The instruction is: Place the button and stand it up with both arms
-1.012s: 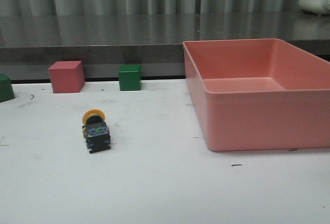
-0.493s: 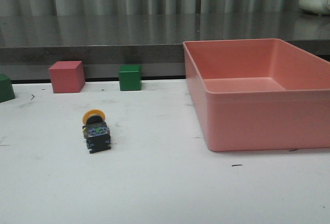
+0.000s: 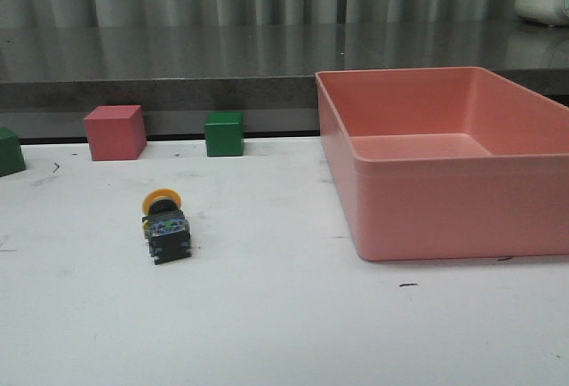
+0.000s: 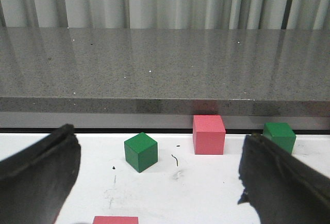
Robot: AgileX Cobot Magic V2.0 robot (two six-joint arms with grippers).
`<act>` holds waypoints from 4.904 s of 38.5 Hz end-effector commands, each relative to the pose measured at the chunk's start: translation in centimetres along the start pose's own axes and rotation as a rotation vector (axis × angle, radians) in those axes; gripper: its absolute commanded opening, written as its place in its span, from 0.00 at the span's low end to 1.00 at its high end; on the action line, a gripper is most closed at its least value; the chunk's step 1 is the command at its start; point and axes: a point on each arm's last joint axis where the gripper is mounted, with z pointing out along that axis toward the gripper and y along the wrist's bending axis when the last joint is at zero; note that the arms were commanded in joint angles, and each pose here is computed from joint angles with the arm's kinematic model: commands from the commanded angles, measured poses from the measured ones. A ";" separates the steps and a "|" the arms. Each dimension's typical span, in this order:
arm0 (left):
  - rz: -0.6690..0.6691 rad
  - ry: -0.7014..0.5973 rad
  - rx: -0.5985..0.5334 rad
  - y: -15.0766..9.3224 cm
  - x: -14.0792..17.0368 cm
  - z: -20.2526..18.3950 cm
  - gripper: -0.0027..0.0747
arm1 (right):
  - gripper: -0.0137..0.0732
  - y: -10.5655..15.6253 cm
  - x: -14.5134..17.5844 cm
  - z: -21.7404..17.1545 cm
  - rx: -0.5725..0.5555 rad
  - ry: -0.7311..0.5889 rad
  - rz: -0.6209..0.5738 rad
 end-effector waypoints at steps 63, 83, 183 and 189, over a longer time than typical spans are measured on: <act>-0.239 1.226 0.293 -17.9 4.6 23.9 0.80 | 0.08 0.1 -1.6 -0.2 -0.006 -0.107 -0.029; -0.302 1.405 0.217 -18.0 8.4 28.4 0.72 | 0.08 0.1 -1.6 -0.2 -0.006 -0.107 -0.029; -0.008 0.957 0.374 -18.7 -4.6 23.6 0.18 | 0.08 0.1 -1.6 -0.2 -0.006 -0.107 -0.029; 0.029 0.908 0.335 -18.3 -4.7 24.0 0.18 | 0.08 0.1 -1.6 -0.2 -0.006 -0.107 -0.029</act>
